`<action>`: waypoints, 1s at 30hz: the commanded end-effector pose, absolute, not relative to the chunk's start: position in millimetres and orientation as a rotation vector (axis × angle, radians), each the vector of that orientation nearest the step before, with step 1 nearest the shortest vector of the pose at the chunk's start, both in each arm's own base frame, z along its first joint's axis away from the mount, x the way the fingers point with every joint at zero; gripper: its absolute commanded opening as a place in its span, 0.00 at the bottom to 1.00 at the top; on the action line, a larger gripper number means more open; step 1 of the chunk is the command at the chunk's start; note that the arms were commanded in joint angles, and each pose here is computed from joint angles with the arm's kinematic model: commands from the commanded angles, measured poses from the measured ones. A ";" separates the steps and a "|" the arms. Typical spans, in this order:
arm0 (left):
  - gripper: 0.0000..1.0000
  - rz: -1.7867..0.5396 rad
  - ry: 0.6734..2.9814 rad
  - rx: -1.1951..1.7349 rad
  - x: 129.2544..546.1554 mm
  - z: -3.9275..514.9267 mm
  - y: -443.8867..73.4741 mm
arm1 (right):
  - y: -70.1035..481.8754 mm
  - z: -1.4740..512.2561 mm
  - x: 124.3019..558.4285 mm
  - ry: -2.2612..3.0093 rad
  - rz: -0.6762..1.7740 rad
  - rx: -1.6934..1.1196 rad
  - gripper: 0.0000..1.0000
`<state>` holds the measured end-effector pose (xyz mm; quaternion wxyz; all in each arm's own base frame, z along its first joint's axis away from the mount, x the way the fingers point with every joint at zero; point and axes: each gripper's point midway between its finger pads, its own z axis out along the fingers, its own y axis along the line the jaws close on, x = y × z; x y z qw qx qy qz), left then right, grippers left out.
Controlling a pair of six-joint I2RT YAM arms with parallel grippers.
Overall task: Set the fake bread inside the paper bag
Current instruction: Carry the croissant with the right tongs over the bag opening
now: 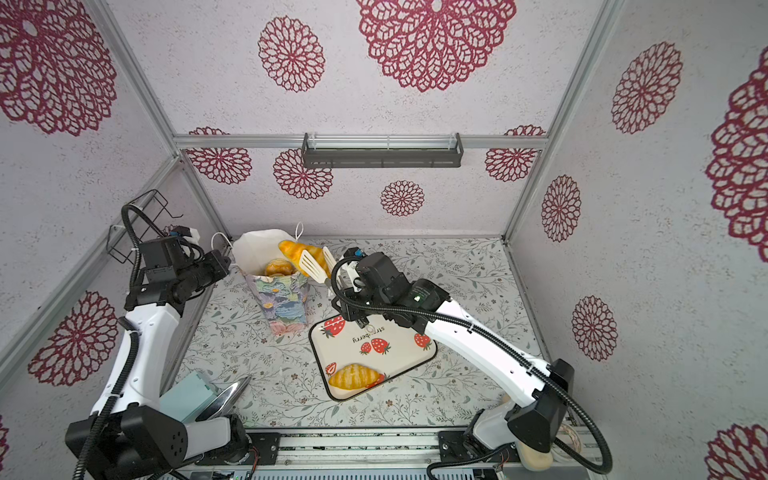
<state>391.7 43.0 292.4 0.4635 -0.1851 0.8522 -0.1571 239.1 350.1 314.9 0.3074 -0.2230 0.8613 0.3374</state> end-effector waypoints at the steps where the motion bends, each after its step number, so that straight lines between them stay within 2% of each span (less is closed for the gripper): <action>1: 0.00 -0.386 2.095 -0.445 389.0 293.9 40.2 | 366.6 361.2 240.8 2.115 0.981 -0.627 0.40; 18: 0.00 -0.390 2.098 -0.448 389.5 292.8 40.0 | 419.1 401.0 252.2 1.999 1.156 -0.674 0.40; 30: 0.00 -0.395 2.095 -0.446 389.4 293.7 39.4 | 453.0 407.8 269.8 1.978 1.184 -0.705 0.40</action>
